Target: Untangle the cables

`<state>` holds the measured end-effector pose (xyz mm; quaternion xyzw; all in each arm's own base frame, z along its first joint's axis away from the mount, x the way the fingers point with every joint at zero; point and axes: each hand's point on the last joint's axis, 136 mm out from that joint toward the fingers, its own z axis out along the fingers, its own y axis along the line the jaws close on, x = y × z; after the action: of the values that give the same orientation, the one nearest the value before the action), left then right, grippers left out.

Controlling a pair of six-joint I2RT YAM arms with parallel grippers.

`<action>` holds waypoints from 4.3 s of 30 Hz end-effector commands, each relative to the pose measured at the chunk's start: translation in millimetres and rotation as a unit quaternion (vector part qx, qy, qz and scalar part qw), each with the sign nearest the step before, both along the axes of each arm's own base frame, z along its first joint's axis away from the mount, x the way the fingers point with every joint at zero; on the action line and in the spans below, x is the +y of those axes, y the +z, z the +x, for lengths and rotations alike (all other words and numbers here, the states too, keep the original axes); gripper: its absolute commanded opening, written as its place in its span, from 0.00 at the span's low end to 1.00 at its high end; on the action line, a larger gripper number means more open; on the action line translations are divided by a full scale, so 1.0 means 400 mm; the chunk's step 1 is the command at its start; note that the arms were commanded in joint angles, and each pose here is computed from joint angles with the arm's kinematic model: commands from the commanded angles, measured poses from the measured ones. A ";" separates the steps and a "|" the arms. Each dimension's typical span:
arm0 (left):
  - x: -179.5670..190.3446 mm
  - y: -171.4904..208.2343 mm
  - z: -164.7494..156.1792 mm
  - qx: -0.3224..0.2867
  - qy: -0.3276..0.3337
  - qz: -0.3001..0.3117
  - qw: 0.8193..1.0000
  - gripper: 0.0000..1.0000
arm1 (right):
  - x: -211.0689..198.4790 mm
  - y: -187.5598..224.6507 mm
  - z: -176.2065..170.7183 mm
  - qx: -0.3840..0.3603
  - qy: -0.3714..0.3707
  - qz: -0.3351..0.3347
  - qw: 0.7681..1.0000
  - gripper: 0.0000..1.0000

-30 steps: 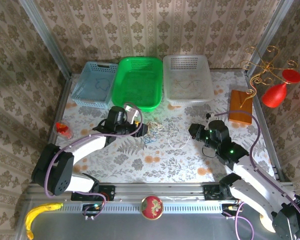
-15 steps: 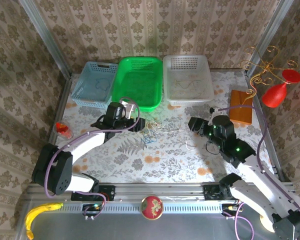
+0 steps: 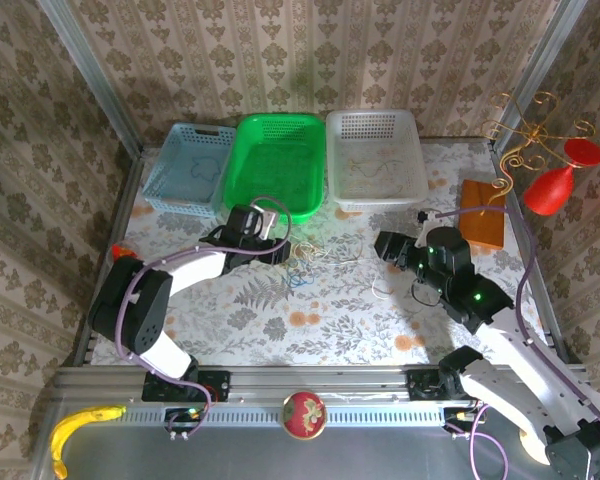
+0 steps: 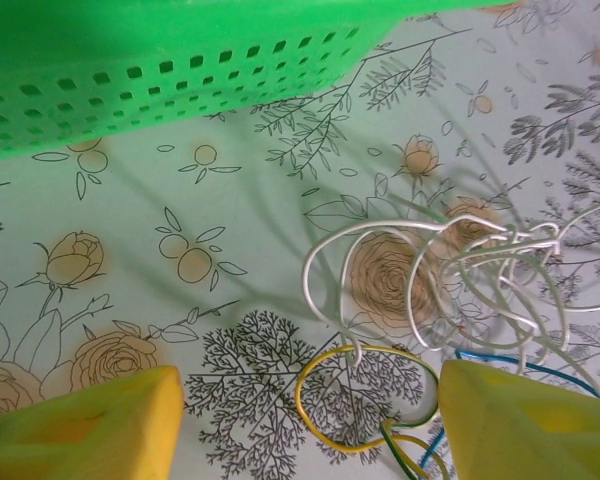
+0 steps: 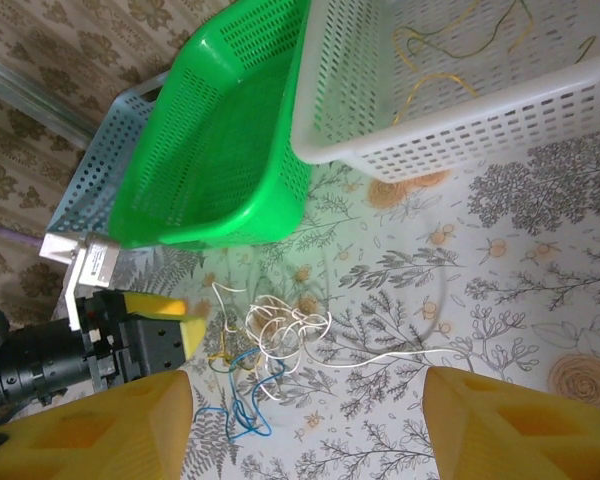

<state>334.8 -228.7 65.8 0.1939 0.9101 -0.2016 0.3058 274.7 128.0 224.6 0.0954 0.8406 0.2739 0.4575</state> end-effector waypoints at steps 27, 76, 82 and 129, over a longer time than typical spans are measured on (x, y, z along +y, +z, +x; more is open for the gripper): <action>-0.087 -0.001 0.100 -0.097 -0.038 -0.057 0.993 0.00 | 0.088 -0.072 0.007 0.024 0.046 0.037 0.998 0.64; -0.113 0.603 -0.105 -0.119 -0.011 -0.341 0.933 0.00 | 0.524 -0.138 0.222 -0.174 0.140 -0.059 0.973 0.53; -0.112 0.711 -0.115 -0.142 -0.025 -0.368 0.919 0.00 | 0.474 -0.245 0.220 -0.133 0.111 -0.074 0.982 0.23; 0.100 1.193 0.187 -0.369 -0.003 -0.315 0.874 0.00 | 0.312 -0.343 0.069 -0.030 0.091 -0.065 0.993 0.61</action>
<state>396.4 -193.8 547.3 0.1403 0.6162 -0.4189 0.6520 304.2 246.7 73.8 -0.0031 0.8464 0.2582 0.4657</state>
